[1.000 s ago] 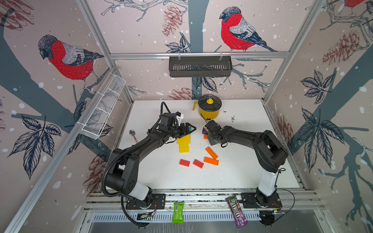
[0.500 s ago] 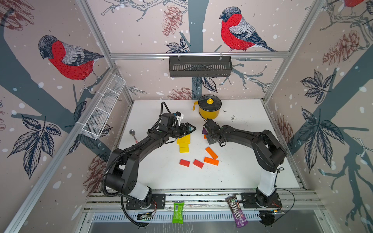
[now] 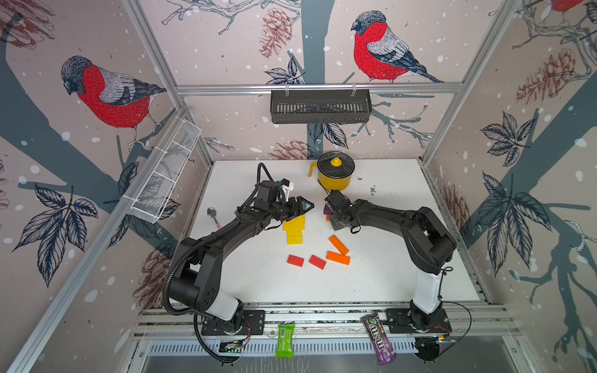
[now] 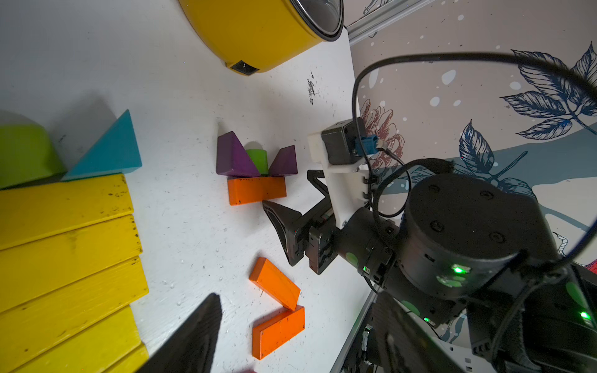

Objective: Assemble a carrot with building blocks
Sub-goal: Assemble the building block at the center of the board, then pick up the building block from the center of the board.

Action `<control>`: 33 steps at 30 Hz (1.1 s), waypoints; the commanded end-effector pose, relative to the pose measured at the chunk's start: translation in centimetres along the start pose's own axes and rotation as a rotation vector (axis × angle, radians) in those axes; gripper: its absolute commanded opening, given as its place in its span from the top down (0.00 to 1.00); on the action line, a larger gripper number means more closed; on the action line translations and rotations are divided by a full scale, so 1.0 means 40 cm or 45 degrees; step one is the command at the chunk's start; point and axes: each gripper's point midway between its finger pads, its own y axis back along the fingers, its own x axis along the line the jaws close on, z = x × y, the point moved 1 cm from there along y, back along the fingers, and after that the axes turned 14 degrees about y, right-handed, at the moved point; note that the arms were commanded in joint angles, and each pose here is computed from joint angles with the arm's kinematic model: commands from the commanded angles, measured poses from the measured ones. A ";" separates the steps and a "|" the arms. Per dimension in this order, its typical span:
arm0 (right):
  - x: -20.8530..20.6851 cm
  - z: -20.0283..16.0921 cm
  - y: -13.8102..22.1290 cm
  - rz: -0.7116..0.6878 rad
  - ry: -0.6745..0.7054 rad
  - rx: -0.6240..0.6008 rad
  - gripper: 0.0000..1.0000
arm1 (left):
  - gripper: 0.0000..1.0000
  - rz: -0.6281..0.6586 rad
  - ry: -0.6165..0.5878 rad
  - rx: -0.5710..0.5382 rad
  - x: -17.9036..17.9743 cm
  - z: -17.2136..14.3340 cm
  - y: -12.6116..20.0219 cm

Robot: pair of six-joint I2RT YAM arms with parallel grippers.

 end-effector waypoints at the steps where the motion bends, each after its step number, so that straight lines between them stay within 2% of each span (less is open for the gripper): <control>1: -0.009 -0.002 0.005 -0.024 0.001 0.011 0.15 | 0.25 -0.020 -0.028 -0.001 -0.012 0.004 0.000; 7: -0.006 0.015 0.048 -0.018 0.006 -0.022 0.16 | 0.25 -0.017 -0.029 -0.001 -0.011 0.004 0.000; 10: 0.013 0.029 0.105 0.033 0.029 -0.086 0.21 | 0.25 -0.007 -0.034 -0.008 -0.010 0.006 0.002; 14: 0.079 0.004 0.176 0.246 0.077 -0.159 0.54 | 0.25 0.011 -0.045 -0.036 -0.012 0.017 0.012; 16: 0.119 -0.023 0.204 0.356 0.106 -0.190 0.59 | 0.25 0.019 -0.050 -0.062 -0.014 0.026 0.024; 17: 0.132 -0.038 0.213 0.385 0.107 -0.197 0.59 | 0.25 0.024 -0.053 -0.076 -0.015 0.031 0.031; 21: 0.157 -0.098 0.216 0.424 0.106 -0.173 0.46 | 0.25 0.079 -0.071 -0.149 -0.017 0.038 0.064; 24: 0.170 -0.129 0.203 0.442 0.121 -0.147 0.41 | 0.24 0.065 -0.058 -0.175 -0.029 0.026 0.087; 29: 0.184 -0.159 0.172 0.446 0.145 -0.119 0.41 | 0.23 0.050 -0.023 -0.149 0.000 -0.053 0.129; 33: 0.193 -0.168 0.144 0.451 0.149 -0.085 0.48 | 0.22 0.061 -0.001 -0.155 0.038 -0.111 0.162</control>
